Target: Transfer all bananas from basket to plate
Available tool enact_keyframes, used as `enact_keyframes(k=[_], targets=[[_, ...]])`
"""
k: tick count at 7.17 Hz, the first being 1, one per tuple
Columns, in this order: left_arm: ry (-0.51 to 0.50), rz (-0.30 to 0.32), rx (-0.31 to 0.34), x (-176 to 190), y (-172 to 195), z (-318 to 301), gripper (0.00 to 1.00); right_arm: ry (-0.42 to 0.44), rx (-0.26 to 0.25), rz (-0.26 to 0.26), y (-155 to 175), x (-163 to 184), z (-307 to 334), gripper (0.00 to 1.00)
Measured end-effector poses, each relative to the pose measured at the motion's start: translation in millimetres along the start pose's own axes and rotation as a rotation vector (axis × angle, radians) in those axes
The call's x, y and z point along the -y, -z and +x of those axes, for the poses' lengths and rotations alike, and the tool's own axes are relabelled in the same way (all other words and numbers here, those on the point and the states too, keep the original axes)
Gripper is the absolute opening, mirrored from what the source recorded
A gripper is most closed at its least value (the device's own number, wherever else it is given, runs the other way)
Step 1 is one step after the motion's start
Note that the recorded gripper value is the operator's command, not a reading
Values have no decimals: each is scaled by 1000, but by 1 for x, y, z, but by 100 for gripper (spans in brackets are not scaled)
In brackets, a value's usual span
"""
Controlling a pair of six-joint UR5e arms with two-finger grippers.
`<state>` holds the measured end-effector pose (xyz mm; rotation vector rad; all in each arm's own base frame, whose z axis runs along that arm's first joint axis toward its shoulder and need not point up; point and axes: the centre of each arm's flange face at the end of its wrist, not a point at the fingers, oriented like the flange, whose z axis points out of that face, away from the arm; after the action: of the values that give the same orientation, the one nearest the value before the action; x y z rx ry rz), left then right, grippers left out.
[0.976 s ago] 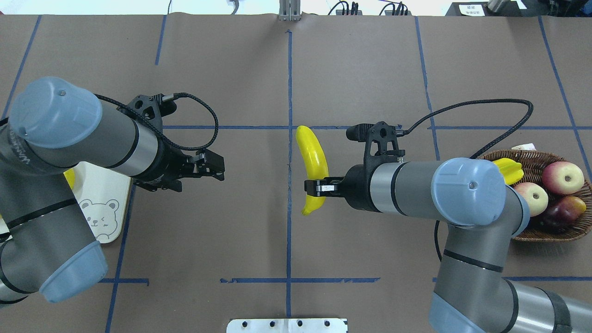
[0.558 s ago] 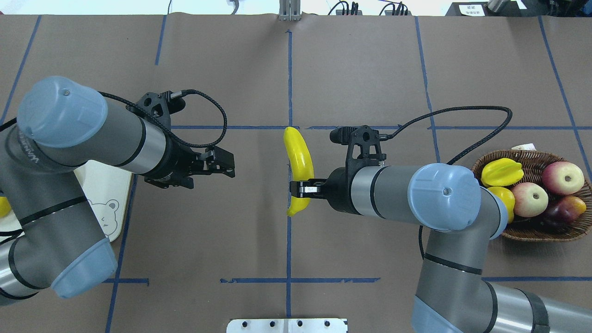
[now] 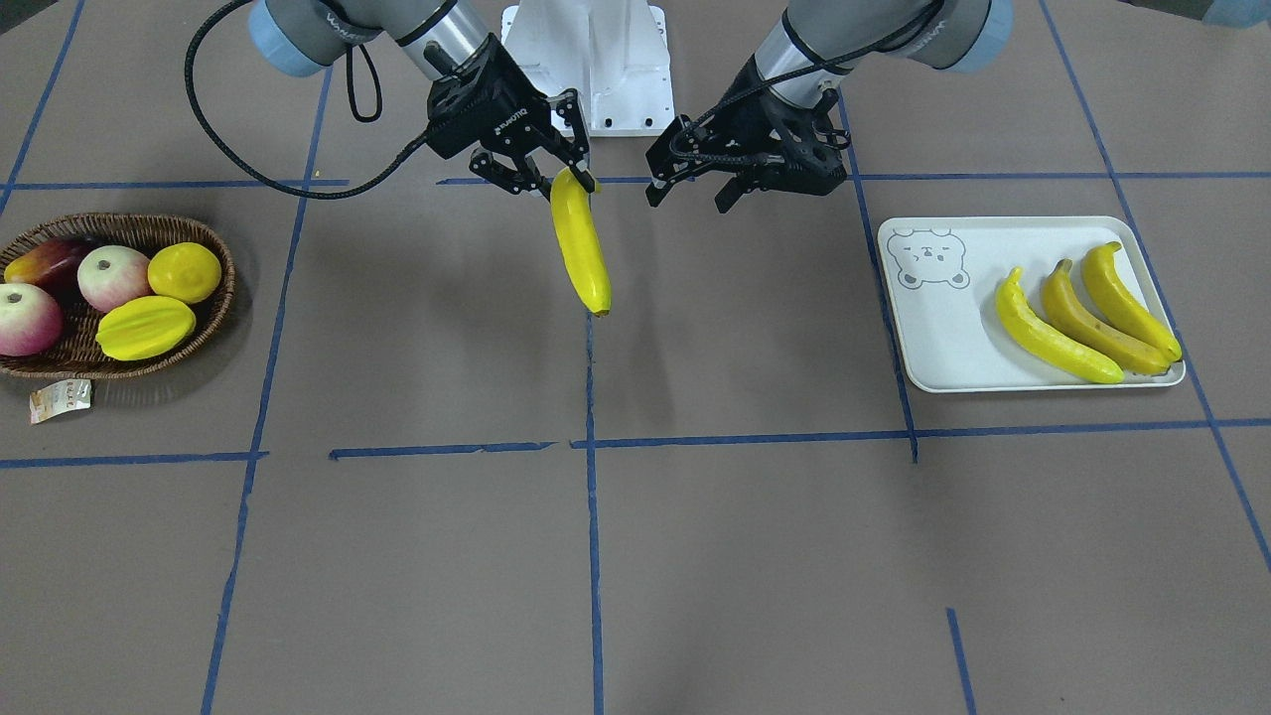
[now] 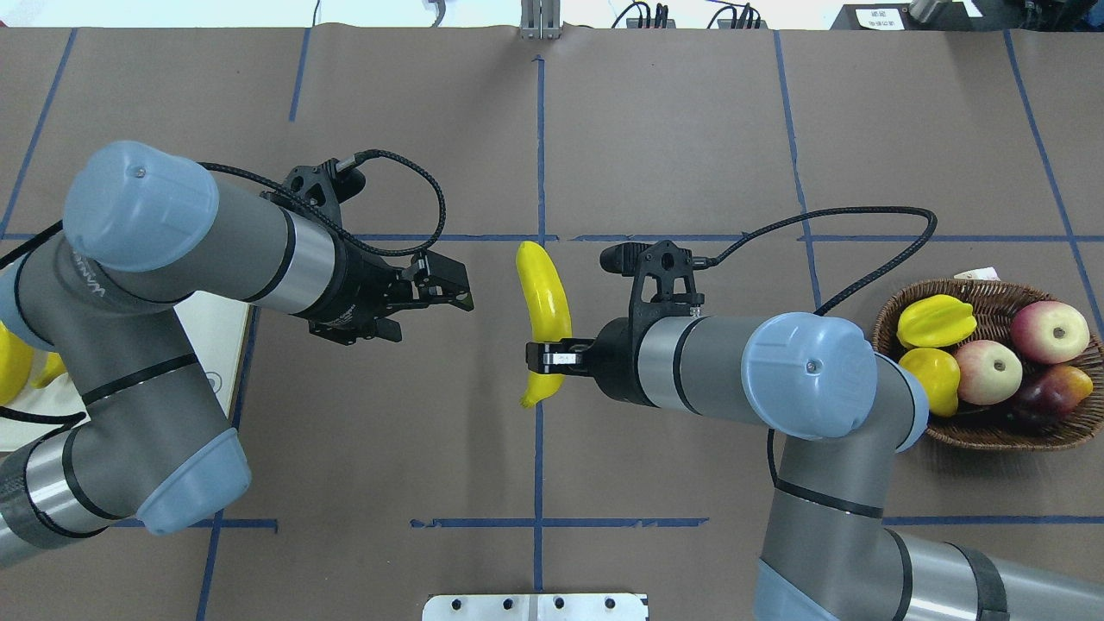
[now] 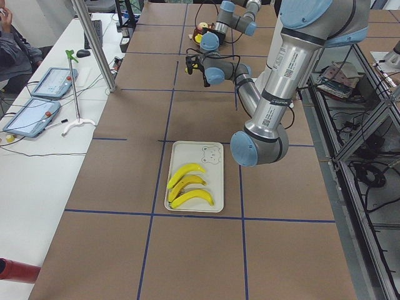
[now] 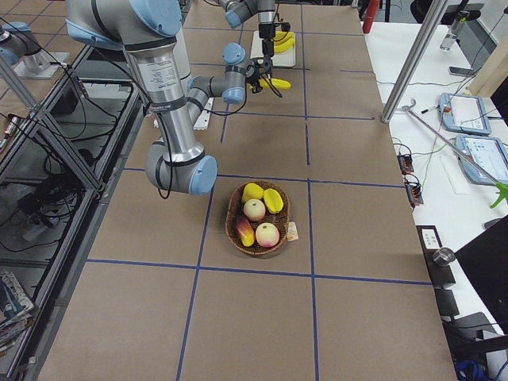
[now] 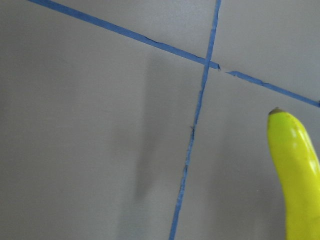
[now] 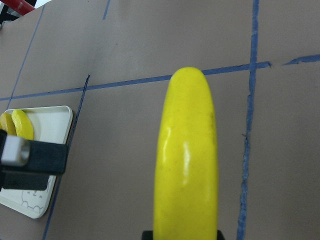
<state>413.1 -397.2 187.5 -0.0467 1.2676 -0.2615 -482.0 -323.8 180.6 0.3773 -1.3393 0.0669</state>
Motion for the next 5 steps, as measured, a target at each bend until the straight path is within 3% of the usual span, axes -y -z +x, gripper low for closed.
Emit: enact_keyframes(k=[5], targets=[[71, -3, -31, -3, 2, 18, 100, -18, 23, 17, -5, -12, -21, 25]])
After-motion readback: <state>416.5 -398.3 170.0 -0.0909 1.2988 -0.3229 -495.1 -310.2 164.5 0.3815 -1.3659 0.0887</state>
